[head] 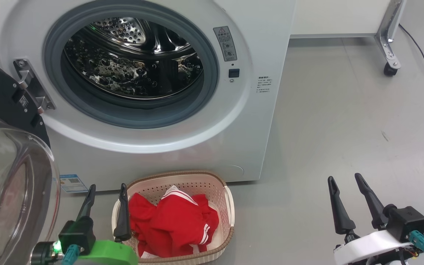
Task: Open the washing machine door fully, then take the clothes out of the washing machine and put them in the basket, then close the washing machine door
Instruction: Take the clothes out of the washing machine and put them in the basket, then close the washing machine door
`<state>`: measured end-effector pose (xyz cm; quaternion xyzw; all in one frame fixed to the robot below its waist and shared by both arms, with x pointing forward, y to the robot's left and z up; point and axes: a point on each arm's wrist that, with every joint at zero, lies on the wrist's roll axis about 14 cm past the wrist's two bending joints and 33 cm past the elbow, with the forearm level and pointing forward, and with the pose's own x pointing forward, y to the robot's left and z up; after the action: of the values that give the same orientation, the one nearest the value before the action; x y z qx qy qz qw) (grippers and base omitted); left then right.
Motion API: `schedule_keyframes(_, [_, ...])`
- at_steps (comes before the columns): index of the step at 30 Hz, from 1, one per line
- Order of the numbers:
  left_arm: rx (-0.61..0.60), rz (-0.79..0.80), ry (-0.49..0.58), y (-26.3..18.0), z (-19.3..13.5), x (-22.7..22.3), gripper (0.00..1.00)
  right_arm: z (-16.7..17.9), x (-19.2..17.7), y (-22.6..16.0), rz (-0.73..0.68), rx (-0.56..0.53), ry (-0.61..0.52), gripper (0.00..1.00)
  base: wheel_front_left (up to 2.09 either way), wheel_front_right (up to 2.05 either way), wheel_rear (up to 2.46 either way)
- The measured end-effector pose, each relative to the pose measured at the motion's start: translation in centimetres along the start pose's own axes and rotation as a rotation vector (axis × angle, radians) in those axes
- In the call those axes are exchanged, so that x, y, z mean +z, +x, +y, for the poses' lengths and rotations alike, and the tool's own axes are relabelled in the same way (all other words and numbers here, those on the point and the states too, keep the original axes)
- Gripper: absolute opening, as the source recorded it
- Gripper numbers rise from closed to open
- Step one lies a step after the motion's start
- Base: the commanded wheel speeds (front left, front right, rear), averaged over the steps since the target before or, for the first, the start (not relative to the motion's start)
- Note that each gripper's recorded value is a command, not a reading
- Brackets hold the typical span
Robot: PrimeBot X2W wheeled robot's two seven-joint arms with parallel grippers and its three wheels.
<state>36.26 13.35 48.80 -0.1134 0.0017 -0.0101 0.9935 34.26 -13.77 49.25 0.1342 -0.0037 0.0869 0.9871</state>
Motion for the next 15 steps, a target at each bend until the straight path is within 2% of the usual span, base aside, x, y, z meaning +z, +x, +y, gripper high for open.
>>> schedule_keyframes(15, [-0.024,-0.023,0.030,-0.74,-0.66,0.61,1.00,-0.12,0.33,-0.48,-0.011,-0.013,-0.008,1.00,0.00,0.00,0.00])
